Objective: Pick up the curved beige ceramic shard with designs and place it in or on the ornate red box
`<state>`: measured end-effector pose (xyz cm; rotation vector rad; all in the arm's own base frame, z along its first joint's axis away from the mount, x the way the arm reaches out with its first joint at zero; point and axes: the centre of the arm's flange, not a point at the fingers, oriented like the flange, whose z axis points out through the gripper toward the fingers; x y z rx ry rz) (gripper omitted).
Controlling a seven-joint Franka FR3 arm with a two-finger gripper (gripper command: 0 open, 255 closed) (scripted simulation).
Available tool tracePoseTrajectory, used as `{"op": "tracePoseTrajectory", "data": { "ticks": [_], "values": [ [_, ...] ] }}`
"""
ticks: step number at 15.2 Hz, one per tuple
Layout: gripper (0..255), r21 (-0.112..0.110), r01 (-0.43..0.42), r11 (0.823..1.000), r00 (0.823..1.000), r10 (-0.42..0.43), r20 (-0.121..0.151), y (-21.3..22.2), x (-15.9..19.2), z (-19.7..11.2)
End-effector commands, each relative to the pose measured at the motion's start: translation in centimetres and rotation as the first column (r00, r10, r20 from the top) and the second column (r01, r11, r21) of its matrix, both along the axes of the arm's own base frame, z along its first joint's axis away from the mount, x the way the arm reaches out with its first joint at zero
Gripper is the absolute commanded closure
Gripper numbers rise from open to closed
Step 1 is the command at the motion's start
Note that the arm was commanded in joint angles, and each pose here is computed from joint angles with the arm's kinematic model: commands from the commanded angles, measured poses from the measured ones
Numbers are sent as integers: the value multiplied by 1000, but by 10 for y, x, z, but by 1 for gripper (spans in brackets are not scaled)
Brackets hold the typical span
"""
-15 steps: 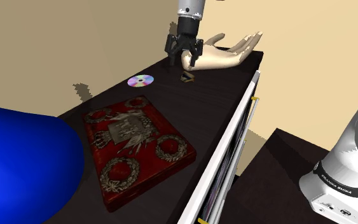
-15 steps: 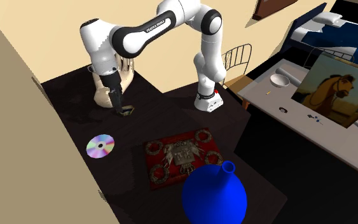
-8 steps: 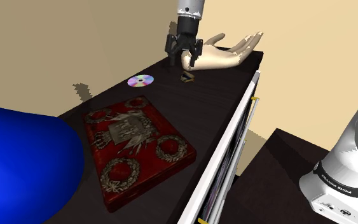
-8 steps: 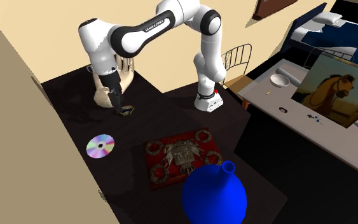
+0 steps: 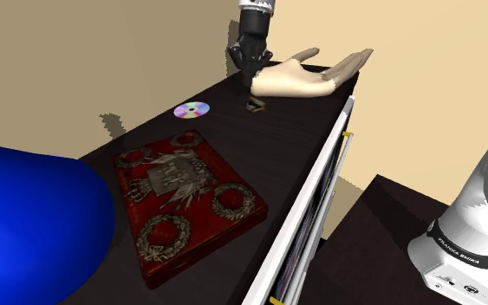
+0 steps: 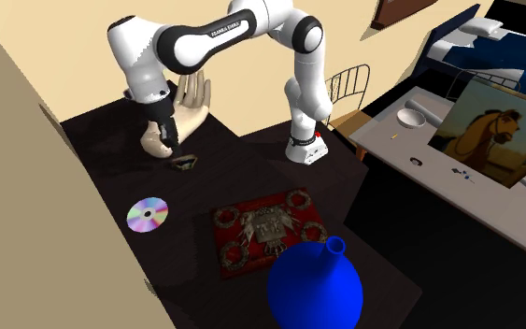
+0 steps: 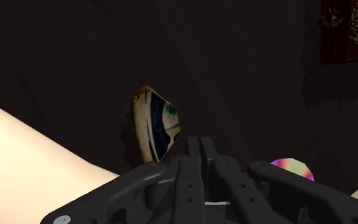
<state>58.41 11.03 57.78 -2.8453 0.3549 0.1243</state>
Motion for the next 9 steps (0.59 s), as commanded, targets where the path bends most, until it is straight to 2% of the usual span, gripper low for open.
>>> {"op": "tracePoseTrajectory", "data": {
  "ticks": [1,2,3,5,7,9],
  "values": [
    [255,0,-1,1000,1000,1,-2,1,0,9],
    [255,0,0,1000,1000,0,-1,1,0,5],
    [0,0,0,1000,1000,0,-1,1,0,5],
    [0,-122,4,992,999,1,45,15,-21,-13],
    [0,-241,14,971,996,8,90,26,-41,-32],
    [0,-240,14,971,996,8,90,26,-41,-43]
  ]
}}
